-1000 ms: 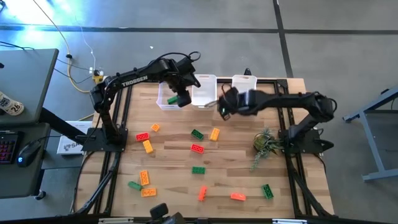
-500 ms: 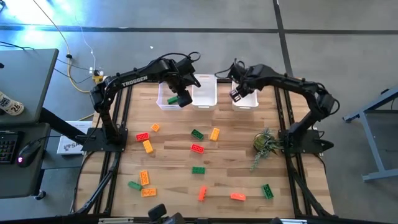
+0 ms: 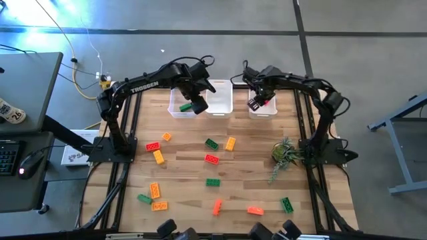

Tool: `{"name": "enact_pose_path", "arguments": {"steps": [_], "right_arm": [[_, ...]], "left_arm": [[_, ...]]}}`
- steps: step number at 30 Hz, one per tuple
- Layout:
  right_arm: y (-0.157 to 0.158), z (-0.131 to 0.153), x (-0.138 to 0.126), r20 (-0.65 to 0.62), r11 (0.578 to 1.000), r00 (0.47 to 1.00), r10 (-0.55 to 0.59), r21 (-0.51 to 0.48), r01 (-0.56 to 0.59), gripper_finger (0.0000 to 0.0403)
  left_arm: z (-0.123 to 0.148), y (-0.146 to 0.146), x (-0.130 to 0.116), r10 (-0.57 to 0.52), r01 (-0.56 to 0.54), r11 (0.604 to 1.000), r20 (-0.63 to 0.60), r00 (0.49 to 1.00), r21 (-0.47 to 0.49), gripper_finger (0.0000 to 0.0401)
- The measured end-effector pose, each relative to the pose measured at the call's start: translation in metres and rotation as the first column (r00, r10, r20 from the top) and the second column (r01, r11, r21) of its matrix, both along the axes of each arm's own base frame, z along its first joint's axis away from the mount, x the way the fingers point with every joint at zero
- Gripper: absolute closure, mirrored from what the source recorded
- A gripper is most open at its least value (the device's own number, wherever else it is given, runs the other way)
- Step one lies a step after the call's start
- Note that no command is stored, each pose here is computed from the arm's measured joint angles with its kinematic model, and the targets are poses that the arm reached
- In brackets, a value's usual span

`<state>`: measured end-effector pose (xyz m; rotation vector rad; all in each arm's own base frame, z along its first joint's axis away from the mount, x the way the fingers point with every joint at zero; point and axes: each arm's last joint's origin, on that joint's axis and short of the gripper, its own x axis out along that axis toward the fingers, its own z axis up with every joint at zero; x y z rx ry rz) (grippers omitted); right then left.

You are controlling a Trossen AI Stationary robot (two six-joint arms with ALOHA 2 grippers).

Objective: Sort & place blocks by color
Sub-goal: Put the orange game piece into the right white bin

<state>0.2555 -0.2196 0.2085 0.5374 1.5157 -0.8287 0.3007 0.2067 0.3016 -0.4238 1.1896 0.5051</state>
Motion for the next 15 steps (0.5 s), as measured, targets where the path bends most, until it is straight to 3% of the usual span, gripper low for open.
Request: {"name": "enact_pose_path", "arguments": {"steps": [7,15], "right_arm": [[-0.004,-0.023,0.005,-0.058,0.996,0.996,0.065,0.059,-0.061,0.0291],[-0.006,-0.026,0.007,-0.069,0.986,0.985,0.157,0.071,-0.152,0.0272]], "left_arm": [[0.0,0.0,0.0,0.022,-0.022,1.0,0.003,1.0,-0.007,0.0248],[0.0,0.0,0.0,0.032,-0.032,0.999,0.003,0.999,-0.011,0.0248]]}}
